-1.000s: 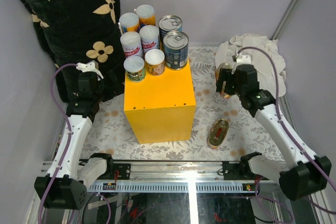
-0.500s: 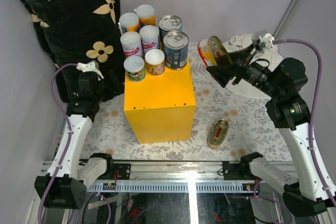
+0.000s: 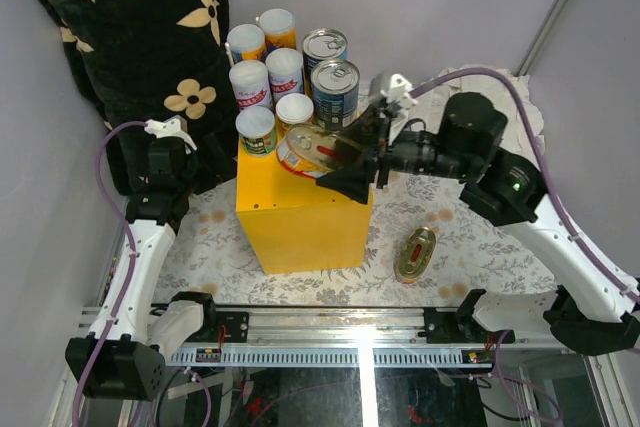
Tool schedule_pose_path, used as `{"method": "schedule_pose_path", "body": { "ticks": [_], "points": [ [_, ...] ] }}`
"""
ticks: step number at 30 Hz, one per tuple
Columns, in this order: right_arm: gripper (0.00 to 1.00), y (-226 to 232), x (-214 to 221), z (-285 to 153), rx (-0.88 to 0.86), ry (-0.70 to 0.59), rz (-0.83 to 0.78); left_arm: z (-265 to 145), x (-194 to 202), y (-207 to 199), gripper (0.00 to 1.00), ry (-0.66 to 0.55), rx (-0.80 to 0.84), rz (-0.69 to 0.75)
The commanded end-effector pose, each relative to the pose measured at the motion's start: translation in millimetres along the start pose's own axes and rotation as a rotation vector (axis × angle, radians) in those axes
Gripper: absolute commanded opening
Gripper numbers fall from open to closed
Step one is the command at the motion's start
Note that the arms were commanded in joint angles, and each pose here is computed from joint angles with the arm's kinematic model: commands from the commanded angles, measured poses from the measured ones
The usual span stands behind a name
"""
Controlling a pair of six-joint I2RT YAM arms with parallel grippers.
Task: Place and organize the canned foods onto the counter
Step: Place the canned food on the counter.
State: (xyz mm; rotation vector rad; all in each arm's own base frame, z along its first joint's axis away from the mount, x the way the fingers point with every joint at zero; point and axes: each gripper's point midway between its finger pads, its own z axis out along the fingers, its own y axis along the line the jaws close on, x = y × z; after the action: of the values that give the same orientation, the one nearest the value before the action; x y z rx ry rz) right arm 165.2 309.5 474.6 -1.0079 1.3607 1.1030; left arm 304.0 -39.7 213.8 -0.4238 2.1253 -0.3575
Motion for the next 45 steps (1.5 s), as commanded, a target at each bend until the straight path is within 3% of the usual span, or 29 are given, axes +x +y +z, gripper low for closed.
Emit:
{"method": "schedule_pose_path", "body": {
  "ticks": [1,14,21,22,23,26,27,32,38,45],
  "points": [
    [0.00,0.9,-23.4,13.0,0.084,-0.046,-0.101,-4.1,-14.0,-1.4,1.00,-0.056,0.005,0.011],
    [0.00,-16.2,27.9,80.4,0.268,0.164,-0.133,-6.0,-13.1,-0.6,1.00,-0.060,0.005,0.016],
    [0.00,-18.0,33.0,88.6,0.302,0.187,-0.119,-6.4,-14.3,-0.2,1.00,-0.064,0.002,0.018],
    [0.03,-18.2,33.0,89.5,0.305,0.185,-0.114,-6.3,-14.2,0.0,1.00,-0.064,0.001,0.020],
    [0.13,-17.5,35.4,90.7,0.301,0.192,-0.113,-5.9,-14.5,0.3,1.00,-0.064,-0.001,0.021],
    [0.54,-17.2,39.2,92.8,0.293,0.207,-0.116,-5.2,-13.4,1.1,1.00,-0.060,-0.004,0.022],
    [0.64,-16.6,39.9,93.5,0.288,0.209,-0.116,-5.1,-13.4,1.2,1.00,-0.059,-0.004,0.020],
    [0.98,-5.2,35.3,97.2,0.220,0.188,-0.117,-6.0,-14.2,0.1,1.00,-0.062,0.001,0.019],
    [0.99,1.2,24.9,94.5,0.185,0.157,-0.140,-6.6,-14.1,-0.1,1.00,-0.062,0.001,0.020],
    [0.99,-2.0,19.9,60.5,0.177,0.116,-0.176,-8.2,-12.9,-0.7,1.00,-0.063,0.008,0.020]
  ]
}}
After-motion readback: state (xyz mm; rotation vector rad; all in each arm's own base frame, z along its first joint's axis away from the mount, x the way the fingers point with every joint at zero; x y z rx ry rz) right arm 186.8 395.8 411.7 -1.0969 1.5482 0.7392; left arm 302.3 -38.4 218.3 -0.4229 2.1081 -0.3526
